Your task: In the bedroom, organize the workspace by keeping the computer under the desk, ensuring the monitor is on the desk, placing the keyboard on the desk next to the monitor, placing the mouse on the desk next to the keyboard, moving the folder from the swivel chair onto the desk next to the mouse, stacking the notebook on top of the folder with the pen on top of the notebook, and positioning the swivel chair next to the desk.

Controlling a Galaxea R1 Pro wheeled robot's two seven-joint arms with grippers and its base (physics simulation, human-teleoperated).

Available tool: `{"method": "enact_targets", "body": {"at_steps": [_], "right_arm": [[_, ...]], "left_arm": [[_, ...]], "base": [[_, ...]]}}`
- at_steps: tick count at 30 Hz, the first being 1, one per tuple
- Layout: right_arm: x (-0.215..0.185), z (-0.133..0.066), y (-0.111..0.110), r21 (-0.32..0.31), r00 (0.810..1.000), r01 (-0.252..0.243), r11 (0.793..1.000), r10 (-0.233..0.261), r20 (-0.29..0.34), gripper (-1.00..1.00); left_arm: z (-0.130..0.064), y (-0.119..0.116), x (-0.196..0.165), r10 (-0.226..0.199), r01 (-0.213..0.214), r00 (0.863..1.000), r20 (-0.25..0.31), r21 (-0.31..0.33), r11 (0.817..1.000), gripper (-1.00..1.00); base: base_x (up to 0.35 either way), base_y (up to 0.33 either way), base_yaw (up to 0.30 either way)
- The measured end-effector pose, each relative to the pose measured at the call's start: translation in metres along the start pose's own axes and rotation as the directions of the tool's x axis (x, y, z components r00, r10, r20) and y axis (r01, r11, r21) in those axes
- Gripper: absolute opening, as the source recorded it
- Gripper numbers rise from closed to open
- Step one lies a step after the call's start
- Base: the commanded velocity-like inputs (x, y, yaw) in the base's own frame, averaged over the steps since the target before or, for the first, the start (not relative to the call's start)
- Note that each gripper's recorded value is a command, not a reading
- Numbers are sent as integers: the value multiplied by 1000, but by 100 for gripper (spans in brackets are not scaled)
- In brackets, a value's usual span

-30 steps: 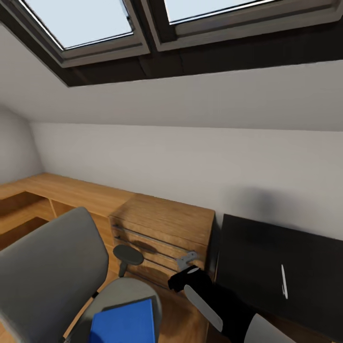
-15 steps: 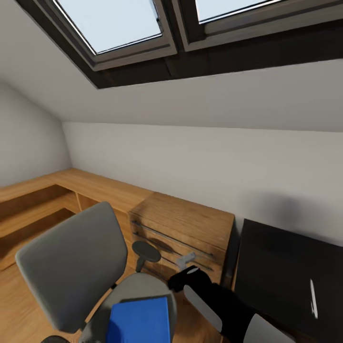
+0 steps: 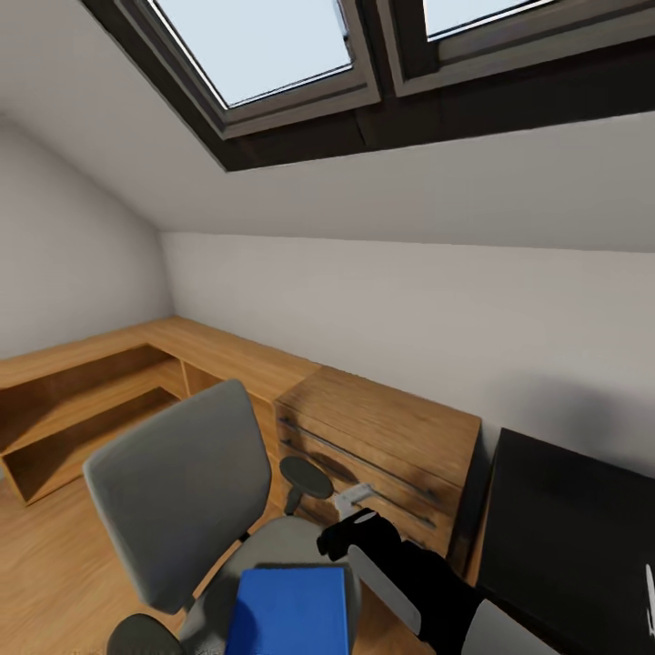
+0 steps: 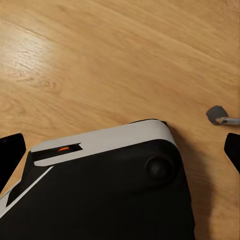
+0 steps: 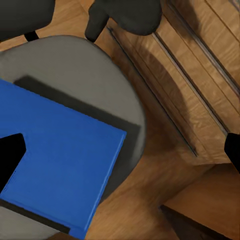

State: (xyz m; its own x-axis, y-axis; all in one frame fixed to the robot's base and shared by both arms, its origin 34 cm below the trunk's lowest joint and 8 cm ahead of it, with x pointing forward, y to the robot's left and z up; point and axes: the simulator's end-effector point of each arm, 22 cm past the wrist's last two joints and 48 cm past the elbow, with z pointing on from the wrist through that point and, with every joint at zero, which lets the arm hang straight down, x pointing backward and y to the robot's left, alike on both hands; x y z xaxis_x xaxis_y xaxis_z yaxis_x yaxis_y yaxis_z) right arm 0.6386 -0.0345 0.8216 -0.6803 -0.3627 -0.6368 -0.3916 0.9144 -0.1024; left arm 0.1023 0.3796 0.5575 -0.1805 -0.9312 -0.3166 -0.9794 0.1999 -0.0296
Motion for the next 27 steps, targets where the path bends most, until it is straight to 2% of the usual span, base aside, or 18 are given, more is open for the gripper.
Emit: {"method": "enact_targets", "body": {"at_steps": [8, 19, 27], "right_arm": [[10, 7, 17, -33, 999, -4, 999, 3, -33, 100], [21, 14, 26, -44, 998, -4, 999, 1, -69, 100], [35, 24, 54, -118, 994, -4, 993, -9, -113, 100]], "left_arm": [[0, 0, 0, 0, 0, 1000, 0, 0, 1000, 100], [0, 0, 0, 1, -1, 1000, 0, 0, 1000, 100], [0, 0, 0, 3, -3, 1000, -4, 0, 1000, 100]], "base": [[0, 0, 250], [0, 0, 256], [0, 0, 257]]}}
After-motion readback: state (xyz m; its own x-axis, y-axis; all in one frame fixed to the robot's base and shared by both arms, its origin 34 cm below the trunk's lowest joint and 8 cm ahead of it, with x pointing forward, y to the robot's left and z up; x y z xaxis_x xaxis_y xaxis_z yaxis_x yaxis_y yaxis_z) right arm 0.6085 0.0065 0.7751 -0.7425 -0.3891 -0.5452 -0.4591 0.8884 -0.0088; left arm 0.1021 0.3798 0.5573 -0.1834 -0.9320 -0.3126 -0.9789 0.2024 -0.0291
